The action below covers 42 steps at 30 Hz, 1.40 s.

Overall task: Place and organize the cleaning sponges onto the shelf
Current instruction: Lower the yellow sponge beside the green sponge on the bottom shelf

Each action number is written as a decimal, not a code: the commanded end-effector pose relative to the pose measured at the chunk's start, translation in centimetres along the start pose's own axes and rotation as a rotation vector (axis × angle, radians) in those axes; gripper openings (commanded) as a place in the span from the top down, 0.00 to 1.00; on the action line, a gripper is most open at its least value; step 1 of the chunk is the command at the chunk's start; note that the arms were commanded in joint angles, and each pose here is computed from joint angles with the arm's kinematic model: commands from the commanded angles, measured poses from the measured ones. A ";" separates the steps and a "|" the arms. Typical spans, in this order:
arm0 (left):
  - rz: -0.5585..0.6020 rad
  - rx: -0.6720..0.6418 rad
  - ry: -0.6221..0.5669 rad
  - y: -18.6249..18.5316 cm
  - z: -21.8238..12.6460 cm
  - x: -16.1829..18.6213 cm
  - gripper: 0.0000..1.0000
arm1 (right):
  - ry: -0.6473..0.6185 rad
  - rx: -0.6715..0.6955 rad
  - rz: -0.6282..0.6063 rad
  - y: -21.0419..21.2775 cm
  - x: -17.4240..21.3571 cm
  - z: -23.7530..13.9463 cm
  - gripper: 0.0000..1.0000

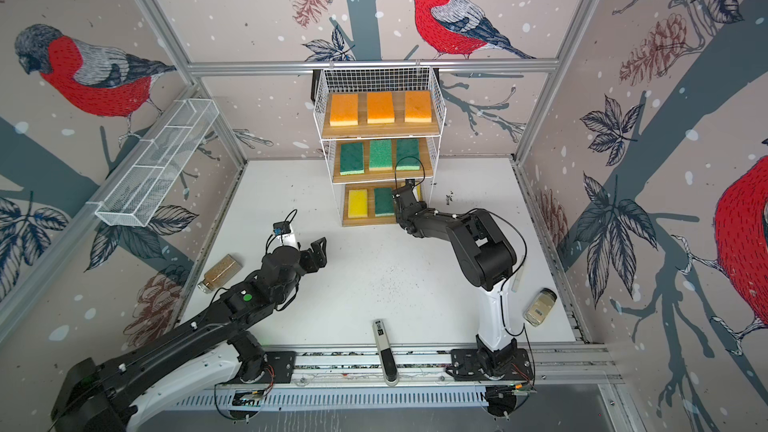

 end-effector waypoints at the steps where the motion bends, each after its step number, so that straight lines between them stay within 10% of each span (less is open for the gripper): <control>1: -0.010 0.008 -0.043 -0.3 0.0 -1.2 0.15 | 0.002 -0.011 0.001 0.3 -0.1 0.2 0.46; 42: -0.003 -0.001 -0.035 -0.3 0.3 -0.9 0.15 | 0.032 -0.006 -0.008 0.2 -0.1 0.6 0.34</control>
Point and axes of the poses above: each gripper's point midway between its finger pads, its own z axis out along the fingers, its own y axis along the line the jaws close on, x = y × z, the point moved 4 cm from there along -z, back along the fingers, and after that the axes turned 13 degrees about z, right-handed, at the moved point
